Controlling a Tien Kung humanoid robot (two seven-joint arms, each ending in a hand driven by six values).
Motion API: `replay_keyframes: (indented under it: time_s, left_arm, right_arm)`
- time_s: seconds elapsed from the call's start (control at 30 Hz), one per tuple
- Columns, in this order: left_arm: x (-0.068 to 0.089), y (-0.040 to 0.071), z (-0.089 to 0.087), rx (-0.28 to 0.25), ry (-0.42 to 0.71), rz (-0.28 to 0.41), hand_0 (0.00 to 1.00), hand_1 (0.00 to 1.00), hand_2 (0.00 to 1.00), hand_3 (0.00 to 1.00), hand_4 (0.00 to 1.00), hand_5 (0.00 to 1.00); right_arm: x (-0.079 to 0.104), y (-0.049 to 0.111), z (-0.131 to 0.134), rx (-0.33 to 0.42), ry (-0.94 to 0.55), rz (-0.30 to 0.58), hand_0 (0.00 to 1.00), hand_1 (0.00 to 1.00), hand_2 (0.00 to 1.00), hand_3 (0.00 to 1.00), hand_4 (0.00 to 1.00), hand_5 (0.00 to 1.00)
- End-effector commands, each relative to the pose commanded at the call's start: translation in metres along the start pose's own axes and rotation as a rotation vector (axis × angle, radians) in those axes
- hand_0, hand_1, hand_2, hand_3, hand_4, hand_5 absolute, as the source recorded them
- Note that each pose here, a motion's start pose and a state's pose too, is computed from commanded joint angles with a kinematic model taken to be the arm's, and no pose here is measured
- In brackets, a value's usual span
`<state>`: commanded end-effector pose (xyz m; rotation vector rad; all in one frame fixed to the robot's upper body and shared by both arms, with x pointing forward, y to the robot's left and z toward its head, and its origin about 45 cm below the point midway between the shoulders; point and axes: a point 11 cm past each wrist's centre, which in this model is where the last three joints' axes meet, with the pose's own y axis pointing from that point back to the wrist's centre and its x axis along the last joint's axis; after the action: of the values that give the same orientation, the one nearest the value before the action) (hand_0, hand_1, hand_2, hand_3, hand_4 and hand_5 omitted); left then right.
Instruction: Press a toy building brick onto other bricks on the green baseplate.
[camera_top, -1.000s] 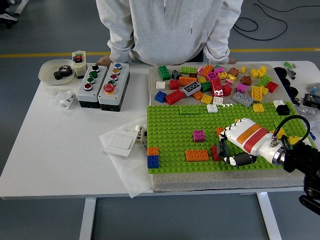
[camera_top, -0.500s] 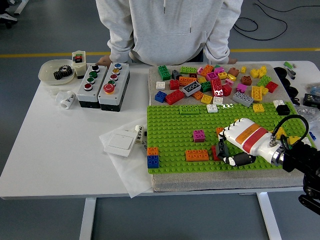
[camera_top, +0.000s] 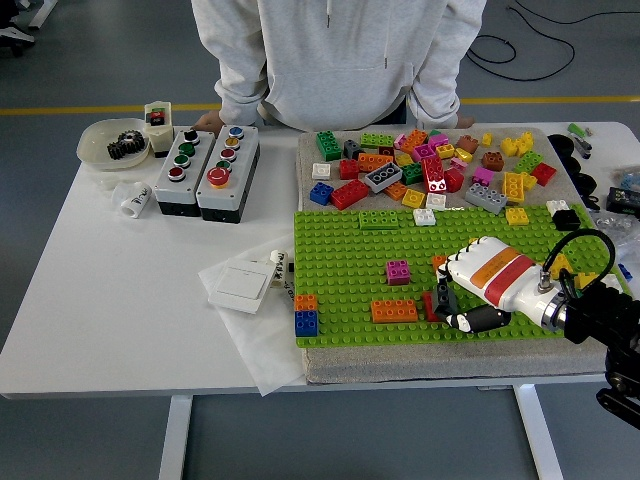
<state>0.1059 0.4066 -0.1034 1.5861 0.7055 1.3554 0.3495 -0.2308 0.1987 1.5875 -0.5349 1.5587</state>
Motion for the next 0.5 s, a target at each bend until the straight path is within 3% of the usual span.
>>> replay_keyframes:
  time_s: [0.5]
  left_arm:
    - [0.0003, 0.0000, 0.0002, 0.001, -0.001, 0.001, 0.783, 0.774, 0.786, 0.585, 0.615, 0.628]
  right_arm:
    - [0.0018, -0.0006, -0.0019, 0.006, 0.000, 0.004, 0.523, 0.574, 0.650, 0.505, 0.750, 0.415]
